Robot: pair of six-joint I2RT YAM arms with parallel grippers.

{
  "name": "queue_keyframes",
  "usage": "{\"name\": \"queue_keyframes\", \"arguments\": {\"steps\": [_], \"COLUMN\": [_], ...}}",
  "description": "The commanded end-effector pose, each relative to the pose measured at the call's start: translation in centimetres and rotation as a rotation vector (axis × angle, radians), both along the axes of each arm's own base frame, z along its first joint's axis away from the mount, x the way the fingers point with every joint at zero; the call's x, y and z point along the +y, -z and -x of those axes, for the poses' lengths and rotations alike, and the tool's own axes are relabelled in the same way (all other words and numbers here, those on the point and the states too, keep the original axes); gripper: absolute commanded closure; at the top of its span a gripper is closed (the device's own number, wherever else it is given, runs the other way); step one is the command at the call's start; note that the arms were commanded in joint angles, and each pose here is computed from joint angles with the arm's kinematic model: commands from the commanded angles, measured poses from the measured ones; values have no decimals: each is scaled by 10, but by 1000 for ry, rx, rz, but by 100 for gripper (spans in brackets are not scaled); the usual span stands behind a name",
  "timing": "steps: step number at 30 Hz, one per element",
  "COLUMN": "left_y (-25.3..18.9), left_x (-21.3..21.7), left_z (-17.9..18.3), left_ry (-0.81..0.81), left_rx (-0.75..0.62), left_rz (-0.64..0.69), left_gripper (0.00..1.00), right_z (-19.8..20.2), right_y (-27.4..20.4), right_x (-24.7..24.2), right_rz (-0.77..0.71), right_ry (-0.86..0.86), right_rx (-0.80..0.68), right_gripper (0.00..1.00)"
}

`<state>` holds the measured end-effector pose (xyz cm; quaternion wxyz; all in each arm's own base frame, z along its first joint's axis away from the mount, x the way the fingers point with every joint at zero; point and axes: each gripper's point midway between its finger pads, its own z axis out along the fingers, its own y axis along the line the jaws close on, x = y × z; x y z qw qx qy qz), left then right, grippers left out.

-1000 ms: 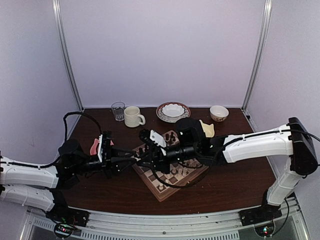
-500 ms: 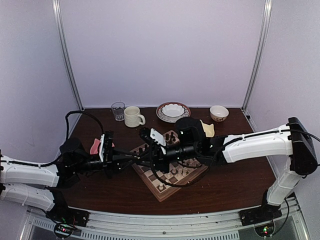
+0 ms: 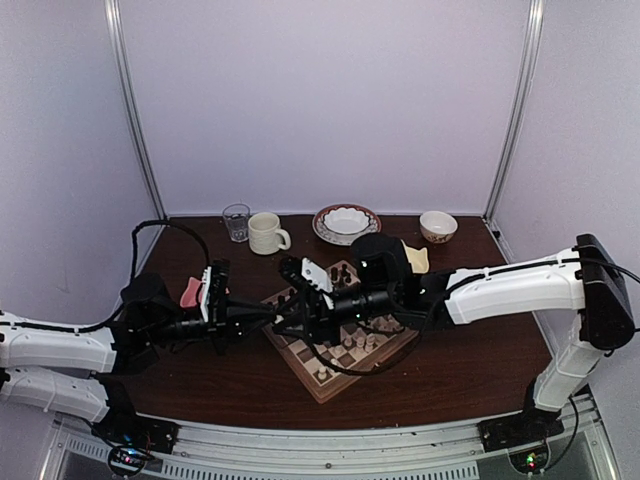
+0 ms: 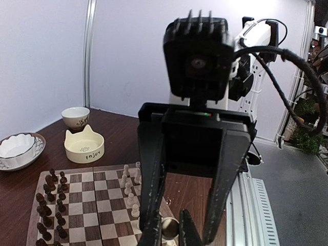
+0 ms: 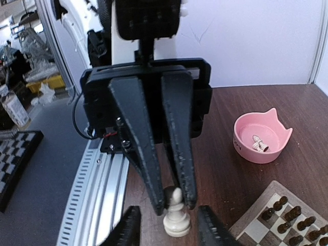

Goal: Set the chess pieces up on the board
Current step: Pass from the right arm to the left, then place the pawn on b2.

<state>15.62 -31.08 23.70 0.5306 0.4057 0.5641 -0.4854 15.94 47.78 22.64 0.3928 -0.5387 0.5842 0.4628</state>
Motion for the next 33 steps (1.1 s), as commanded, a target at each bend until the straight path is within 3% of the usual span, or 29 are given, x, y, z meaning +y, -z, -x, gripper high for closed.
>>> {"name": "queue_keyframes", "arguments": {"steps": [1,5,6,12,20,33], "left_y": [-7,3,5,30,70,118], "left_x": [-2,-3,-4,-10,-34,-75], "left_z": [-10,-18,-19,-32,-41,-43], "left_ry": [-48,-84,-88,-120,-76,-11], "left_rx": [-18,7,10,45,137,199], "left_rz": [-14,-47,-54,-126,-184,-216], "left_gripper": [100,100,100,100,100,100], "right_z": [7,3,1,-25,-86,-93], "right_y": [-6,-6,-7,-23,-31,-22], "right_x": [-8,-17,-21,-50,-124,-156], "right_rz": [4,15,16,14,56,23], "right_ry": [-43,-47,-38,96,622,734], "right_rx": [-86,-105,-106,-109,-113,-217], "right_gripper": [46,2,1,0,0,0]}}
